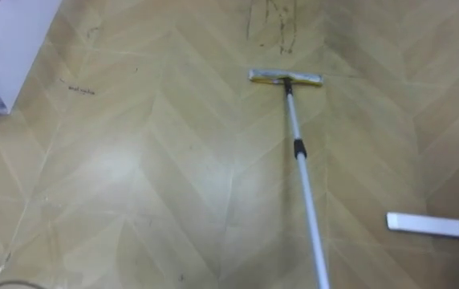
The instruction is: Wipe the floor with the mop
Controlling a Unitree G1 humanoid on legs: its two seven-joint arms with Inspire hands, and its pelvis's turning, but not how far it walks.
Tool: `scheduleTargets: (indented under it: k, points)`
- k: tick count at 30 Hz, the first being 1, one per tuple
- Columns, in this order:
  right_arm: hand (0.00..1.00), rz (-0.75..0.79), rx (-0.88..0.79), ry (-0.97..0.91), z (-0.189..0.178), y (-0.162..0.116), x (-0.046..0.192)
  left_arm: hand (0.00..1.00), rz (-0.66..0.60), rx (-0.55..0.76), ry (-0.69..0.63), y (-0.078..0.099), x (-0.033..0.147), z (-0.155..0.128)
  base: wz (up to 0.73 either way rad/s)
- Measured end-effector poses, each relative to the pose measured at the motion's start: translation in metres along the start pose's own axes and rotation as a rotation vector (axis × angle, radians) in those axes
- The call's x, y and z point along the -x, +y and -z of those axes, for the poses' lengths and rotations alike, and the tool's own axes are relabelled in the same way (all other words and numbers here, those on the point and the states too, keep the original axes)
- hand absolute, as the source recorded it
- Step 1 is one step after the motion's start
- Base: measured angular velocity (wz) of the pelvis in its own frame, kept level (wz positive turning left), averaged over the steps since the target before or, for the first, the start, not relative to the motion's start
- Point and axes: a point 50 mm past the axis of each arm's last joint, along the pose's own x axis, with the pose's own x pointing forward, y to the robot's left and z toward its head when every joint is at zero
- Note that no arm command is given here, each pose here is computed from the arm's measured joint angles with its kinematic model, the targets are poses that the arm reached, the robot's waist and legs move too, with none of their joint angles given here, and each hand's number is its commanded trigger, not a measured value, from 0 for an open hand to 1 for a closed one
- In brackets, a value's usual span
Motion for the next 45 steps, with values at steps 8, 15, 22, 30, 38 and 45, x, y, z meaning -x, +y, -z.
scheduleTargets:
  k: [8, 15, 22, 30, 38, 45]
  points:
    - [1.0, 0.042, -0.038, -0.045, -0.008, 0.0, 0.0, 0.0, -0.032, 0.112, -0.031, -0.001, 0.0, -0.006, 0.0]
    - [1.0, 0.056, -0.078, -0.029, -0.004, 0.0, 0.0, 0.0, -0.037, 0.057, -0.026, -0.005, 0.001, -0.004, 0.07]
    - [1.0, 0.065, -0.092, 0.028, 0.01, -0.001, 0.001, 0.0, -0.049, 0.061, 0.026, -0.005, 0.002, 0.001, 0.21]
    - [1.0, 0.036, -0.134, 0.107, -0.001, -0.007, -0.001, 0.0, -0.03, 0.037, 0.1, 0.0, 0.001, 0.012, 0.08]
    - [1.0, -0.01, -0.099, -0.078, -0.1, -0.073, 0.004, 0.0, -0.012, 0.064, 0.187, 0.016, 0.004, 0.043, -0.39]
    - [1.0, -0.004, -0.131, 0.051, -0.045, -0.086, 0.002, 0.0, 0.063, 0.067, 0.213, 0.019, 0.004, 0.048, 0.2]
